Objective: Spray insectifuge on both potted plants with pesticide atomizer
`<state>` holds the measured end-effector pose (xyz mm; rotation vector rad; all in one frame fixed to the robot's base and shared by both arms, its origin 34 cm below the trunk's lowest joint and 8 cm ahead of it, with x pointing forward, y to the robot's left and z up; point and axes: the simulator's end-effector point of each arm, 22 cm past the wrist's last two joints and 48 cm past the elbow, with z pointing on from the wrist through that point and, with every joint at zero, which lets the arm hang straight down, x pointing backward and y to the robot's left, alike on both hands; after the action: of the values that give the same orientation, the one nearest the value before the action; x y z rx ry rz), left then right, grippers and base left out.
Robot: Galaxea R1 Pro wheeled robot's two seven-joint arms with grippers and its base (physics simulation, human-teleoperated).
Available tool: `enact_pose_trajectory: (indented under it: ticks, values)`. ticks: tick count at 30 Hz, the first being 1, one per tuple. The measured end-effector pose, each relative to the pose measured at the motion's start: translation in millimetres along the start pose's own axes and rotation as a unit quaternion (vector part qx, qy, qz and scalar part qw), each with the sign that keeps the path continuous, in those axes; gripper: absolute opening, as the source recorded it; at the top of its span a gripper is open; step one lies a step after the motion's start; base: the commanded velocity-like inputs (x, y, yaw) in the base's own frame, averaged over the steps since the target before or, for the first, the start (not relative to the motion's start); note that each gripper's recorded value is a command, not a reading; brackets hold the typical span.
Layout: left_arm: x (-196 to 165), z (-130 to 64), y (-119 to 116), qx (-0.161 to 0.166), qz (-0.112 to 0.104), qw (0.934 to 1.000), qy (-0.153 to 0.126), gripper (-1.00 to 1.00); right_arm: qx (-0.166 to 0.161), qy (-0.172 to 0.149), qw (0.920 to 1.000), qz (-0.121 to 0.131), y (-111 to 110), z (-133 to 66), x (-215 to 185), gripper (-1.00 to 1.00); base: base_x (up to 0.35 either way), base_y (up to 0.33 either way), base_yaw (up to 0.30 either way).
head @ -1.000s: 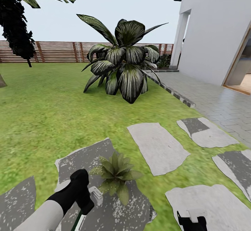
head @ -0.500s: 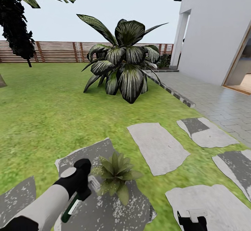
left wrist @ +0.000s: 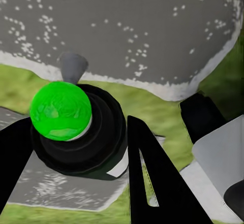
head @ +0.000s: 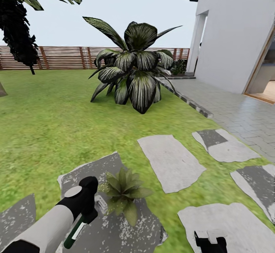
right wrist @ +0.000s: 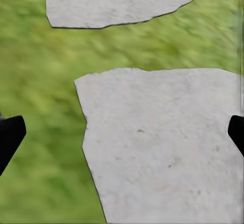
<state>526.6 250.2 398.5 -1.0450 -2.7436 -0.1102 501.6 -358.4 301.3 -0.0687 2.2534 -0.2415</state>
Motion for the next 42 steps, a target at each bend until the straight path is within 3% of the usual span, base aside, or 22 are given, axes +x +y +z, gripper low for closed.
enact_pose_trajectory:
  ticks: [7,9,12,24,29,42]
  values:
    - [1.3,0.4,3.0,0.0,-0.006,1.0,-0.002,-1.0,-0.001,0.0,1.0,0.0,1.4,0.1,0.1,1.0,-0.155,-0.13,0.164]
    - [3.3,2.1,3.1,0.017,-0.028,0.9994,-0.011,-1.0,-0.001,0.0,1.0,0.001,1.3,0.0,0.0,1.0,-0.025,-0.005,0.263]
    - [3.5,2.9,2.0,0.027,-0.04,0.9987,-0.017,-1.0,-0.001,0.0,1.0,0.001,1.3,0.0,-0.1,1.0,-0.007,-0.001,0.099]
    - [7.9,9.3,-4.7,0.035,-0.041,0.9984,-0.013,-1.0,-0.001,0.0,1.0,0.0,1.4,-0.1,-0.4,1.0,0.181,-0.1,0.005]
    - [8.1,10.4,-5.3,0.036,-0.041,0.9984,-0.013,-1.0,-0.001,0.0,1.0,0.0,1.5,0.1,0.1,1.0,-0.072,-0.221,0.009]
    - [13.9,15.0,-6.3,0.045,-0.054,0.9974,-0.014,-1.0,-0.002,0.0,1.0,0.001,1.6,0.0,0.1,1.0,-0.044,-0.112,0.221]
